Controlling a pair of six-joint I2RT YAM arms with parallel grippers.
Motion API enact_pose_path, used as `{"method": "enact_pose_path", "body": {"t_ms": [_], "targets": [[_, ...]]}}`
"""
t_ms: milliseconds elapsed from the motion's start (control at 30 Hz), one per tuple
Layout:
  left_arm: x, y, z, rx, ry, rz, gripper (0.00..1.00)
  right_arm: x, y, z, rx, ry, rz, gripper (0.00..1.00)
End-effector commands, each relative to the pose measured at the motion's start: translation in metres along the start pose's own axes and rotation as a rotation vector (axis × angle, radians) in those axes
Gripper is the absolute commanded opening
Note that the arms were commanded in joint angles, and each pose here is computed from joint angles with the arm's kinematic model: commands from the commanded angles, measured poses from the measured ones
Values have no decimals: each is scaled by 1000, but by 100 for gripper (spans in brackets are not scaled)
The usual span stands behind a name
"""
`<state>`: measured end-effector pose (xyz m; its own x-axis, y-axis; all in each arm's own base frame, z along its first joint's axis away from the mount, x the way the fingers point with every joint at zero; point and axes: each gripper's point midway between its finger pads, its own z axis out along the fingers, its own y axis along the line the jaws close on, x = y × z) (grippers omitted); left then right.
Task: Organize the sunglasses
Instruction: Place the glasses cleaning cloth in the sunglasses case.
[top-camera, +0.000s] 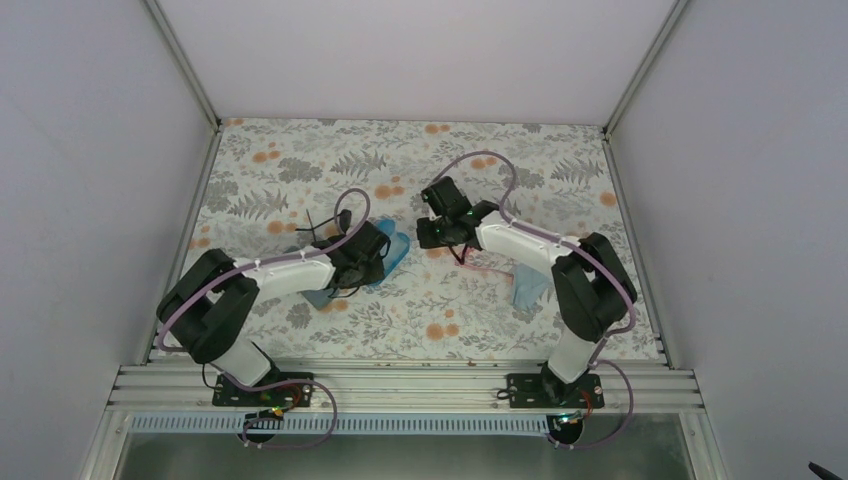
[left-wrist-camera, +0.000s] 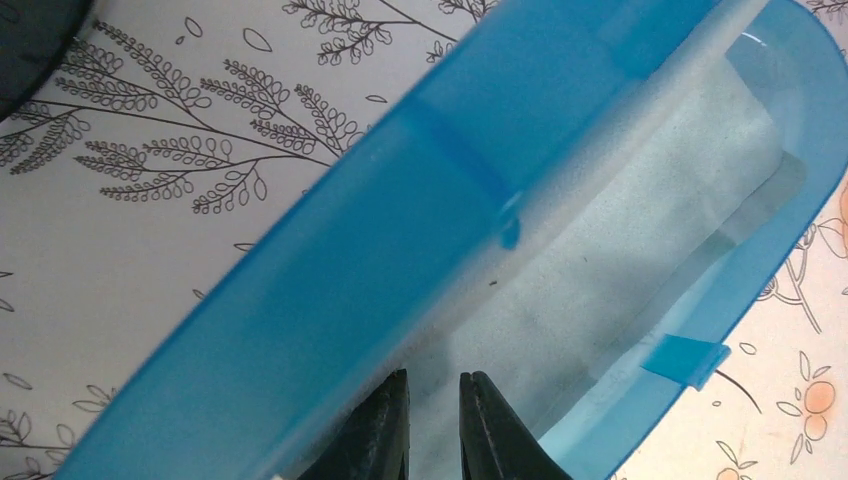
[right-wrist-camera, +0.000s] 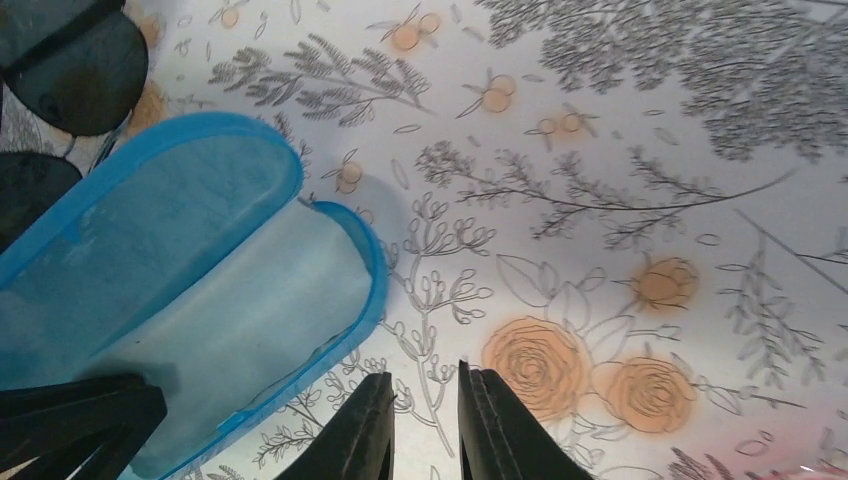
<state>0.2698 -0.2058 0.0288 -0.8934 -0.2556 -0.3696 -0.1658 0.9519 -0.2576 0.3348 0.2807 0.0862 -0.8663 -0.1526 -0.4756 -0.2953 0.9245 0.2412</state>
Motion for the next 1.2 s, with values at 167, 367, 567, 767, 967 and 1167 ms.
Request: {"method": "enact_pose_path", "body": {"t_ms": [167,367,567,767,967,1167], "targets": [[-1,-10,8,3,5,21,15,-12,-24,-17,46,-82,102,19],[-4,-13,1,-4,-7,18,15,-22,-51,-45,120,-171,172,20],[-29,-24,-29,15,-85,9,21,-25,-95,-75,233,-256,248,30],[-46,-27,-62,49,-155,-13,27,1,-157,-93,399,-273,350,50],[-56,-50,-95,227,-213,21,43,34,-188,-75,431,-156,354,58],[-57,-76,-114,386,-211,88,49,47,-193,-50,418,-55,315,57]]}}
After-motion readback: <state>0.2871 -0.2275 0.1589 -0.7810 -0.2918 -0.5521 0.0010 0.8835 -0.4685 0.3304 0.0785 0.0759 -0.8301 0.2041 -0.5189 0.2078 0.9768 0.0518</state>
